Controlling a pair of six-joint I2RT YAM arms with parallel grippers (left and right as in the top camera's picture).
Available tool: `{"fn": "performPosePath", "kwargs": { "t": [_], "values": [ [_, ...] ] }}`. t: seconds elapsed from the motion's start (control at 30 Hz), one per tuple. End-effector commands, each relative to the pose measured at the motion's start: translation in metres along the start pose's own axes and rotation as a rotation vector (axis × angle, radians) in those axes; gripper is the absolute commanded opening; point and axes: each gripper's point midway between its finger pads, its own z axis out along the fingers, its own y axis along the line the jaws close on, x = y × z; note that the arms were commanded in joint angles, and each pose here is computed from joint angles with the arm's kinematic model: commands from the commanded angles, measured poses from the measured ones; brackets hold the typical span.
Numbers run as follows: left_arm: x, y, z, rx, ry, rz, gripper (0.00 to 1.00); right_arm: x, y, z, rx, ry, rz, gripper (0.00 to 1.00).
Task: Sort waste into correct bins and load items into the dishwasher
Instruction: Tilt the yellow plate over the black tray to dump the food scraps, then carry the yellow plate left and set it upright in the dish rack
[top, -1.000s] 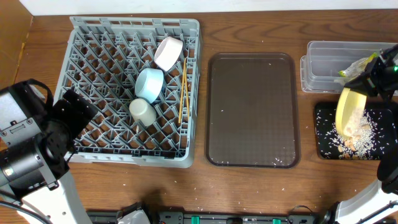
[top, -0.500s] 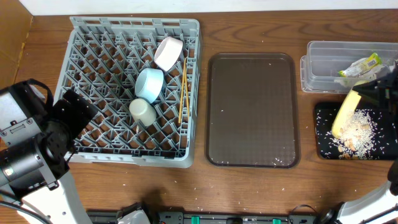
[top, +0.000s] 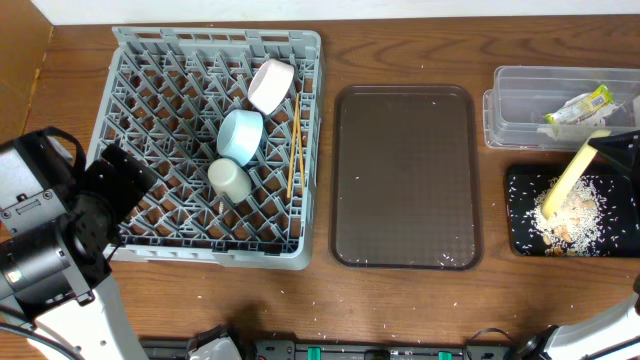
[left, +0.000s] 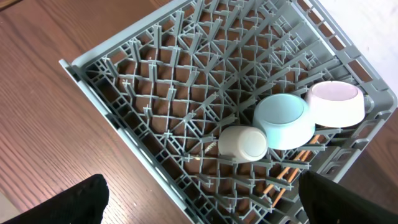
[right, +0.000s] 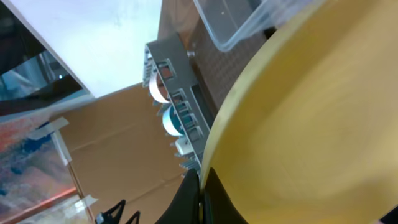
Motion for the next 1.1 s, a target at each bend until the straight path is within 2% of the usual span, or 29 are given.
{"fn": "performPosePath", "kwargs": {
  "t": [0.0,0.13,0.27,0.37,0.57,0.87,1.07],
  "values": [
    [-0.002,0.002,-0.002,-0.008,-0.011,0.002,0.99,0.008,0.011,-0.004,-0.060,0.008,-0.026,0.01],
    [-0.002,0.002,-0.002,-0.008,-0.011,0.002,0.99,0.001,0.012,-0.005,-0.069,-0.015,-0.051,0.01],
    [-0.002,0.002,-0.002,-0.008,-0.011,0.002,0.99,0.010,0.022,-0.007,-0.123,0.004,-0.055,0.01],
    [-0.002,0.002,-0.002,-0.008,-0.011,0.002,0.98,0.001,0.012,-0.006,-0.072,-0.015,-0.027,0.01],
    [-0.002,0.002,-0.002,-0.008,-0.011,0.002,0.99,0.024,0.024,-0.005,-0.120,0.045,-0.008,0.01],
    [-0.002,0.002,-0.002,-0.008,-0.011,0.002,0.99,0.050,0.062,-0.009,-0.159,0.018,-0.143,0.01],
    [-0.002,0.002,-0.002,-0.008,-0.011,0.002,0.99,0.089,0.109,0.009,-0.239,0.069,-0.310,0.01]
  ]
}}
